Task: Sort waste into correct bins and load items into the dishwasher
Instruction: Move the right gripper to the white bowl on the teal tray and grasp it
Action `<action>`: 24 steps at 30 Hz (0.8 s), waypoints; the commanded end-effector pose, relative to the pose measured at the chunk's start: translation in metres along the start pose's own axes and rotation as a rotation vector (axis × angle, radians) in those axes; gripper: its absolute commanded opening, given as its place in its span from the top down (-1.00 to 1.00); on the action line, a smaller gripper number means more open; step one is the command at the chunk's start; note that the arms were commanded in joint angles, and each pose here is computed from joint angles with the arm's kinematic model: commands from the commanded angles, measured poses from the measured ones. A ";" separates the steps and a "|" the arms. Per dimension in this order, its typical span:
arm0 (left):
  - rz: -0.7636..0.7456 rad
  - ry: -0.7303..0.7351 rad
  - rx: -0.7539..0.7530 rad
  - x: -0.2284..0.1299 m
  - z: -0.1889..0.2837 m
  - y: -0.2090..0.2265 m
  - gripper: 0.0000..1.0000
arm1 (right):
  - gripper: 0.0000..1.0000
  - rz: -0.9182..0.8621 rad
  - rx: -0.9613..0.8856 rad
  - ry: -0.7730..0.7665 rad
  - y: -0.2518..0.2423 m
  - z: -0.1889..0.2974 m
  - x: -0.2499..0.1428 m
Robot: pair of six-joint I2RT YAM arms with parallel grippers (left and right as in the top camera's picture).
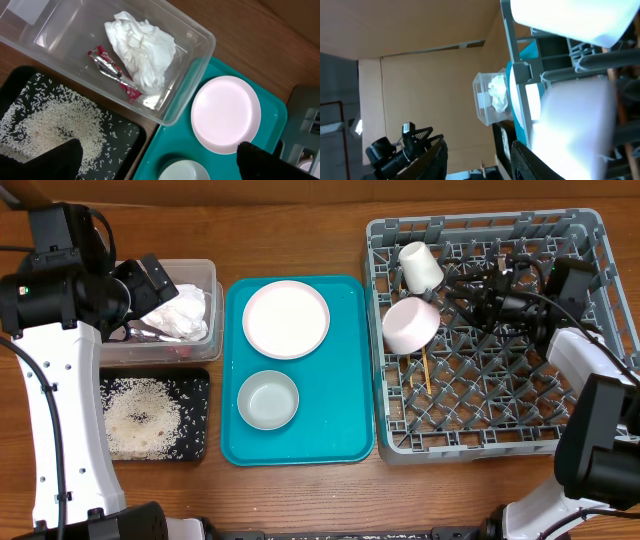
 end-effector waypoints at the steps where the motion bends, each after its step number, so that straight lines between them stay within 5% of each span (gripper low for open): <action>1: -0.014 -0.018 0.002 0.004 0.004 0.000 -1.00 | 0.15 0.044 0.016 0.001 0.001 0.004 0.002; 10: -0.014 -0.018 0.001 0.004 0.004 -0.001 -1.00 | 0.46 0.139 0.047 0.016 0.034 0.005 0.000; 17: -0.014 -0.018 0.001 0.004 0.004 -0.001 -1.00 | 0.50 0.334 0.039 0.022 0.074 -0.015 -0.030; 24: -0.014 -0.018 0.001 0.004 0.004 -0.001 -1.00 | 0.49 0.443 -0.230 -0.105 0.061 -0.057 -0.059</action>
Point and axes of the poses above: each gripper's point midway between its finger pads, its own z axis back along the fingers, its own y axis along the line the jaws close on, x = y × z, the point moved 1 cm from there along z, back along the fingers, and after that the axes turned 6 degrees about -z, right-handed, at the moved point
